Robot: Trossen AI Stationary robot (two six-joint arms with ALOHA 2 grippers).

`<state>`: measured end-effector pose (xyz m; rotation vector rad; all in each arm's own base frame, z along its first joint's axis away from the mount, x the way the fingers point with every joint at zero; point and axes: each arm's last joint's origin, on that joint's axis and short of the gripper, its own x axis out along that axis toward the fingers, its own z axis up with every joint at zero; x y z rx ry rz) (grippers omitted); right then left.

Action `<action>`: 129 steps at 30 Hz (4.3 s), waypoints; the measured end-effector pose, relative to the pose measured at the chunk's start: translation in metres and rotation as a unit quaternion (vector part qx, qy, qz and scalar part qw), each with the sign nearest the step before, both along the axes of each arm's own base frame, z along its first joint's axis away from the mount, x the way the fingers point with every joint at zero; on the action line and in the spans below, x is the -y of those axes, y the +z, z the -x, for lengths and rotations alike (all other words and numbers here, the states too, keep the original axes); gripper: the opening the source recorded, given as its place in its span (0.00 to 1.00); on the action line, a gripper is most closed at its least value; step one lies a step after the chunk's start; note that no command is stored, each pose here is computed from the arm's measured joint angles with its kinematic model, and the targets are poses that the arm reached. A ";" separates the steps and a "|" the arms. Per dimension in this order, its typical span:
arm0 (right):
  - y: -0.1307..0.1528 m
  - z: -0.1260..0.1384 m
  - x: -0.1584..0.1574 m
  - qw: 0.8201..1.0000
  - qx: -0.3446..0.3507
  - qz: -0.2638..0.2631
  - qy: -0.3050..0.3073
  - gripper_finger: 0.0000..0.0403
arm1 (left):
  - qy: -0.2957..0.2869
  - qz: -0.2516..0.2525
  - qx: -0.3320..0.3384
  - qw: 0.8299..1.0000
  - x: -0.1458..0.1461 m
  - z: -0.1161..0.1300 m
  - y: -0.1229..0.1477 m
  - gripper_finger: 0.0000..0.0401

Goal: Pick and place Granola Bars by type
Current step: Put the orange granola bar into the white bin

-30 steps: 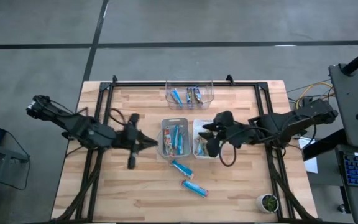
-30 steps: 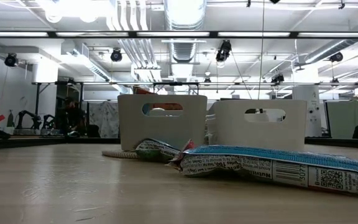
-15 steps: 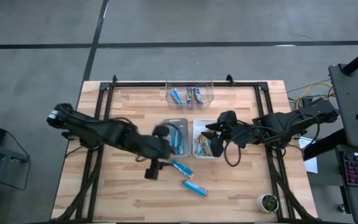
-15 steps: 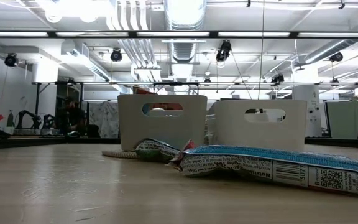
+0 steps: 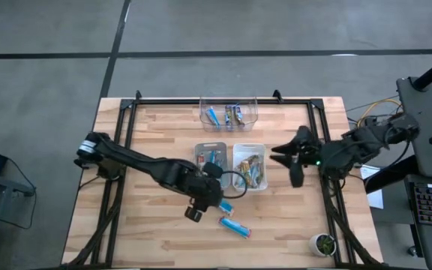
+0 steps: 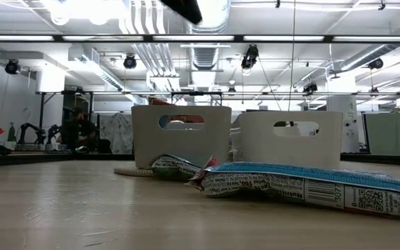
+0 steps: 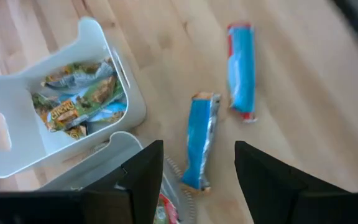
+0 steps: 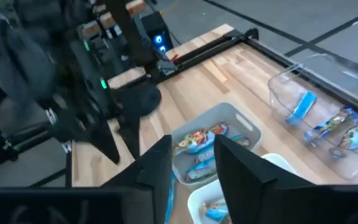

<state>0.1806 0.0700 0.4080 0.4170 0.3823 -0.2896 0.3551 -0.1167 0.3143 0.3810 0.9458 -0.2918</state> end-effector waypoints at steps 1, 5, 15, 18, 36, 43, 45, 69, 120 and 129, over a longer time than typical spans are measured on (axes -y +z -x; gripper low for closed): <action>0.002 0.004 0.002 1.000 0.005 -0.001 -0.002 0.26 | -0.005 -0.007 -0.006 1.000 -0.001 -0.003 -0.005 0.45; 0.010 0.017 0.009 1.000 0.026 -0.005 -0.001 0.20 | -0.029 -0.033 -0.028 0.999 -0.002 -0.014 -0.023 0.45; 0.019 0.034 0.019 0.998 0.059 -0.002 -0.036 0.27 | -0.090 -0.063 -0.061 0.992 0.003 -0.033 -0.060 0.45; 0.018 0.036 0.020 0.998 0.054 -0.001 -0.037 0.31 | -0.104 -0.068 -0.069 0.990 0.005 -0.037 -0.069 0.45; 0.010 0.037 0.020 0.999 0.019 0.008 -0.041 0.37 | -0.116 -0.047 -0.061 0.990 0.004 -0.055 -0.093 0.45; 0.009 0.037 0.020 0.999 0.016 0.009 -0.041 0.36 | -0.158 -0.068 -0.022 0.985 0.007 -0.060 -0.089 0.45; 0.009 0.037 0.020 0.999 0.015 0.009 -0.041 0.36 | -0.166 -0.073 -0.019 0.983 0.007 -0.060 -0.089 0.45; 0.004 0.039 0.021 0.999 -0.009 0.012 -0.046 0.35 | -0.133 -0.059 -0.051 0.988 0.013 -0.067 -0.118 0.45; 0.003 0.039 0.021 0.999 -0.009 0.006 -0.049 0.32 | -0.133 -0.039 -0.054 0.989 0.008 -0.079 -0.156 0.45; 0.003 0.039 0.021 0.999 -0.009 0.006 -0.049 0.32 | -0.130 -0.038 -0.055 0.989 0.007 -0.079 -0.156 0.44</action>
